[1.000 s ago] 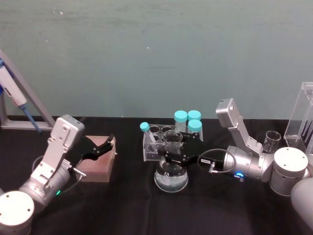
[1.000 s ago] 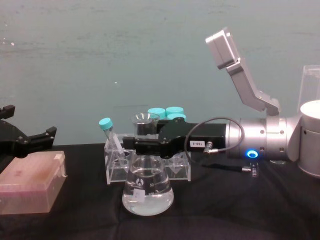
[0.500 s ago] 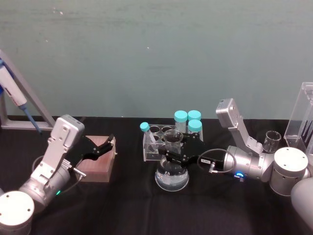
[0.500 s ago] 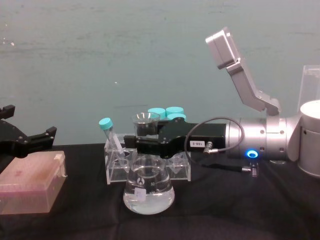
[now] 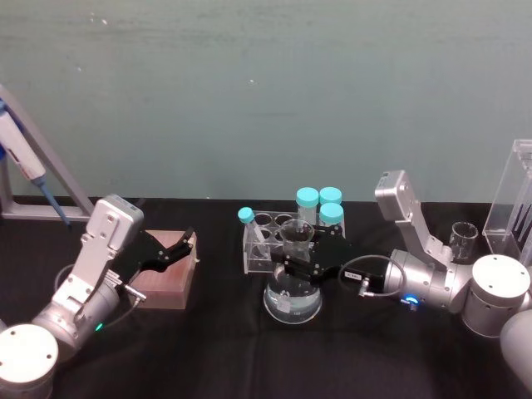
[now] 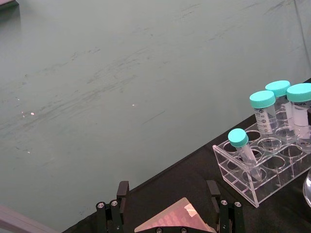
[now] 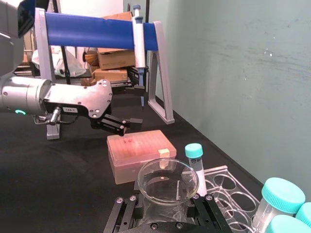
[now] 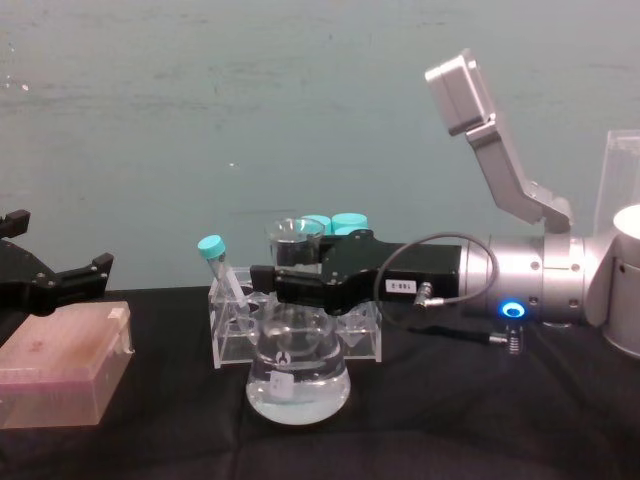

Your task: Place the experimental apparatus aside using one hand.

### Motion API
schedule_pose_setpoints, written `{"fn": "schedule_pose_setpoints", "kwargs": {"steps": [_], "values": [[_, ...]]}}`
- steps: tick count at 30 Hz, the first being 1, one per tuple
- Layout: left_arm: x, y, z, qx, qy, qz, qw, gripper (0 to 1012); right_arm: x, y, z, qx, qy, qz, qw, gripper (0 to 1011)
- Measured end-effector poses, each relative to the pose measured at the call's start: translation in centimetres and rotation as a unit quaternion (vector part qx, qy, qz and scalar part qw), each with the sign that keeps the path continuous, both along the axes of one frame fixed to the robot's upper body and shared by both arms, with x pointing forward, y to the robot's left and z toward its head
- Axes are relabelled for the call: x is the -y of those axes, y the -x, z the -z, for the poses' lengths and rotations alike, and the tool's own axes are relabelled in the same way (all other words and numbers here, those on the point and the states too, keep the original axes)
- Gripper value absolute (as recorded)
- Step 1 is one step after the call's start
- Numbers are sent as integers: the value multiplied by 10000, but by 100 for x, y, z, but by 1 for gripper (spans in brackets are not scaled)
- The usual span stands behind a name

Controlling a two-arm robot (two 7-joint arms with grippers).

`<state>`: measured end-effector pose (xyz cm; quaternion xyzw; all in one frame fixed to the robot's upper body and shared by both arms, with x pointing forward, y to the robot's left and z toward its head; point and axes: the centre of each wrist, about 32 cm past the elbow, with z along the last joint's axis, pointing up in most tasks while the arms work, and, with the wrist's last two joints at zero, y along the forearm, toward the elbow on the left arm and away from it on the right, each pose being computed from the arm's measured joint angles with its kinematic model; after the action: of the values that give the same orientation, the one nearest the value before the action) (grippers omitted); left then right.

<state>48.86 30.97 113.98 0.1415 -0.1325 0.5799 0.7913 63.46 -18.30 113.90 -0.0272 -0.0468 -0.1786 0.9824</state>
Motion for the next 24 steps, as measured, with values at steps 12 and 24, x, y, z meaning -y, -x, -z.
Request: {"fn": "schedule_pose_setpoints", "kwargs": {"steps": [12,24], "values": [[0,0,0,0,0,0,10000,1000,89,79,-56,-76,-54,134,9999,451],[0,0,0,0,0,0,10000,1000,268,193,-117,-75,-94,438,9990,451]]}}
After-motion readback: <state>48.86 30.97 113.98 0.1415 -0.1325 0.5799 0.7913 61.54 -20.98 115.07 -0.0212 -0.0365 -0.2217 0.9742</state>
